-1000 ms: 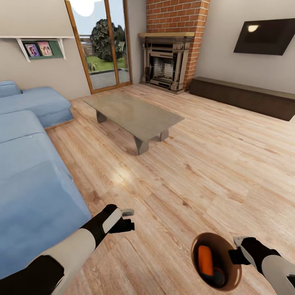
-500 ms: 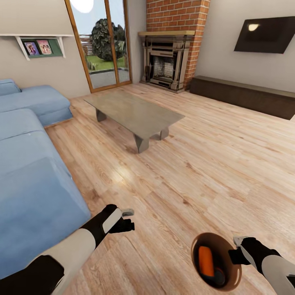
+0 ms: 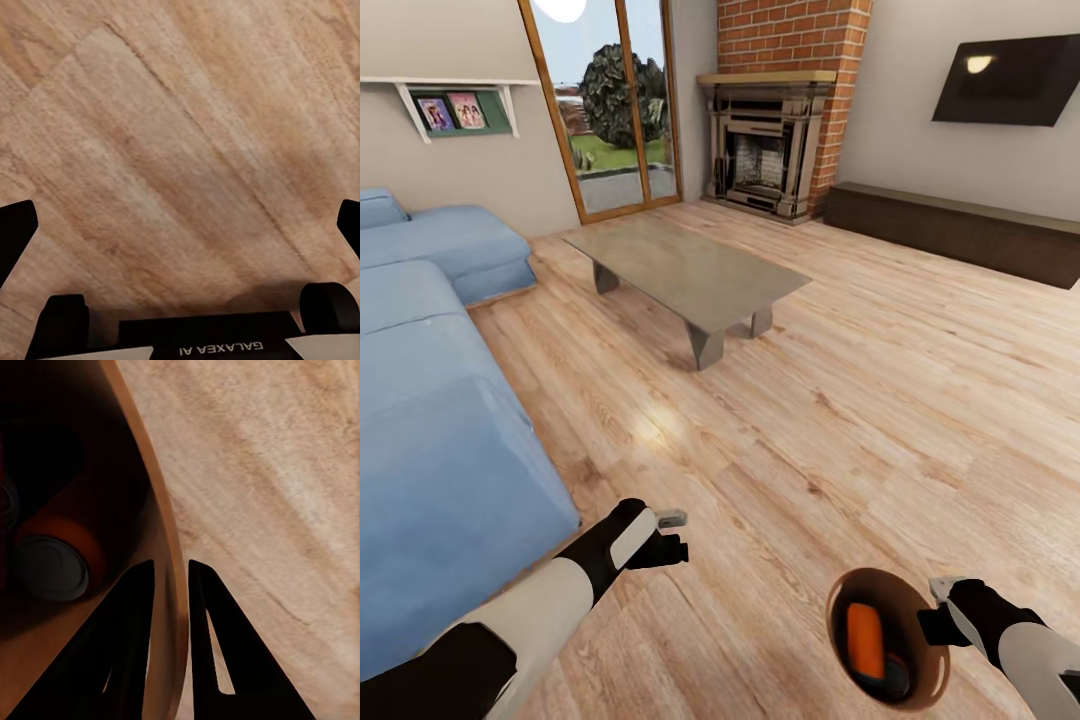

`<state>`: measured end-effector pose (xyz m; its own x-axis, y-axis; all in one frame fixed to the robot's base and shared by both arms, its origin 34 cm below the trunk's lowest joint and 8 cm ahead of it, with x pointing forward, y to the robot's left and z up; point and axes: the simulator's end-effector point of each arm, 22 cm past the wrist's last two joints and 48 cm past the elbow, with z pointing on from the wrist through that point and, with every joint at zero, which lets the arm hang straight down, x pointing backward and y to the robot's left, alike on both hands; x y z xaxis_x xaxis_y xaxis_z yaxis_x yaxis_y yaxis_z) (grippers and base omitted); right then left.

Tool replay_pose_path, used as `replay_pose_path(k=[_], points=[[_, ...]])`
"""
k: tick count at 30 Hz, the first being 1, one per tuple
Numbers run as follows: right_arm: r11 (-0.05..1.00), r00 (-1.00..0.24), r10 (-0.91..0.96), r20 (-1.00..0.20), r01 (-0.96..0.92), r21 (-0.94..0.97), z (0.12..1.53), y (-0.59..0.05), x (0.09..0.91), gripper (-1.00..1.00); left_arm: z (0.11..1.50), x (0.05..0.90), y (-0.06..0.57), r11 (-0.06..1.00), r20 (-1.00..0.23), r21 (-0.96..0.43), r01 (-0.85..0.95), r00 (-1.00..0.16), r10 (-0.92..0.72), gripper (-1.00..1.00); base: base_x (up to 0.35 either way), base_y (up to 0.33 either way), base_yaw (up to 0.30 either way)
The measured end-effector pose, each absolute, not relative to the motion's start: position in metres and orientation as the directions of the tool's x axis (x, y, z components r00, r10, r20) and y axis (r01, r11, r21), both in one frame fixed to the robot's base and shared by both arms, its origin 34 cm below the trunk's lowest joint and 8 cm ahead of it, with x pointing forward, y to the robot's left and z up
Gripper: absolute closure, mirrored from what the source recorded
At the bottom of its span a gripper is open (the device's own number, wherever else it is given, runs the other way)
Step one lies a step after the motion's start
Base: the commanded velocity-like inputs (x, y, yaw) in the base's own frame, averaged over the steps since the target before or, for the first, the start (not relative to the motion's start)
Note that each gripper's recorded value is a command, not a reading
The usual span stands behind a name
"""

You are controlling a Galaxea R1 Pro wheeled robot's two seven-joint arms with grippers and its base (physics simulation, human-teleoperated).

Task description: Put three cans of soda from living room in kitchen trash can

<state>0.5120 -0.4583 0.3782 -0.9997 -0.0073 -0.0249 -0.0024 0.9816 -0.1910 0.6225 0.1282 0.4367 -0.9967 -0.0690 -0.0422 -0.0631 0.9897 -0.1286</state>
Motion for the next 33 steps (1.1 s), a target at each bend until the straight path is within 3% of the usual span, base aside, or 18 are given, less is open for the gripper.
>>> replay_pose_path(k=[33], points=[[0.981, -1.0, -0.01, -0.024, -0.005, -0.192, 0.31, -0.459, 0.499, 1.0, 0.372, 0.615, 0.125, 0.989, -0.057, -0.137, -0.058, -0.996, -0.066, -1.0, 0.0, 0.0, 0.0]])
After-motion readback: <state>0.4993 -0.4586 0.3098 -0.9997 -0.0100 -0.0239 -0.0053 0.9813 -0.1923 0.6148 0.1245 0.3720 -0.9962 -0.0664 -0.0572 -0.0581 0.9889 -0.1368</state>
